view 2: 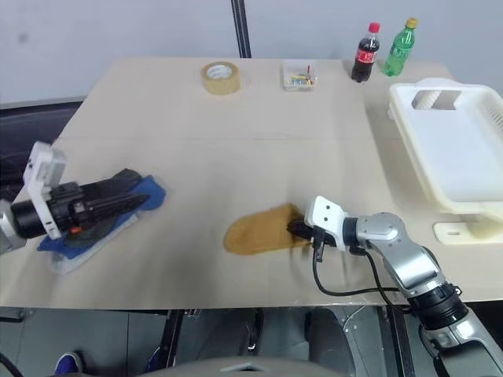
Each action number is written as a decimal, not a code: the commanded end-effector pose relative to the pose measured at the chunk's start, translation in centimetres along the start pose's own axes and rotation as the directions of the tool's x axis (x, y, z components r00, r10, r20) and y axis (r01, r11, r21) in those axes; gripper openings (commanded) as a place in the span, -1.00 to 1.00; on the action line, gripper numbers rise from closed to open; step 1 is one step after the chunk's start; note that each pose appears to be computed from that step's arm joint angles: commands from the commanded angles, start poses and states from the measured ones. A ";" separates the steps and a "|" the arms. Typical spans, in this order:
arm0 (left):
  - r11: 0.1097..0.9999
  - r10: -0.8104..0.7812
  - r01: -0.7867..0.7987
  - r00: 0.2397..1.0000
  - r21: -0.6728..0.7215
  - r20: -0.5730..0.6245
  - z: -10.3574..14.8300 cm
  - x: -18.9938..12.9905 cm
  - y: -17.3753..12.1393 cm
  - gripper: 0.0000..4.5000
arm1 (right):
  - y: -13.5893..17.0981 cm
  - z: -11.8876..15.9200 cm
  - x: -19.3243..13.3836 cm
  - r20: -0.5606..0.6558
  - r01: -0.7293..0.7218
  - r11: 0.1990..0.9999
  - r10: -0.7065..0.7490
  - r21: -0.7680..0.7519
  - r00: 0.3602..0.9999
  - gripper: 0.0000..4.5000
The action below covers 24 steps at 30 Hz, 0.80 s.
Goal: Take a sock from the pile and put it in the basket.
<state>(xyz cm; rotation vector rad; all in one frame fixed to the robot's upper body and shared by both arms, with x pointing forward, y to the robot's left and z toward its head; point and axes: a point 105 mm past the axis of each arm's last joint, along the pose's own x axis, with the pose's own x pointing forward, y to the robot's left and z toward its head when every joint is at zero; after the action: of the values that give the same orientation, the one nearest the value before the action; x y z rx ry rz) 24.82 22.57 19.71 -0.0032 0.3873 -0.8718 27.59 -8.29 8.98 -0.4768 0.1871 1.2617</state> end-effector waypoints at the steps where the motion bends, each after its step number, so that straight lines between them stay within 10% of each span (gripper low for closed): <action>1: 0.989 -0.094 0.081 0.990 -0.126 -0.104 -2.9 3.3 -1.9 0.44 | 0.2 0.5 0.0 0.012 -0.009 0.999 0.010 -0.036 1.000 -0.98; 15: 0.929 -0.064 -0.046 0.958 -0.368 -0.279 -9.9 8.6 -3.8 0.44 | 0.9 0.7 0.1 0.000 0.001 0.999 -0.001 -0.041 1.000 -0.98; 24: 0.908 -0.271 0.250 0.963 -0.336 -0.014 -4.9 12.3 -7.7 0.44 | 1.2 0.8 0.1 0.001 -0.001 0.999 0.001 -0.035 1.000 -0.98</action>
<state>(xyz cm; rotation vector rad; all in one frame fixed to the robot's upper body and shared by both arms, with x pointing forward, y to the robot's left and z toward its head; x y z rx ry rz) 24.42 9.67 10.34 -0.3549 0.6935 -1.0050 26.83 -7.93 8.78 -0.4987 0.1911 1.2540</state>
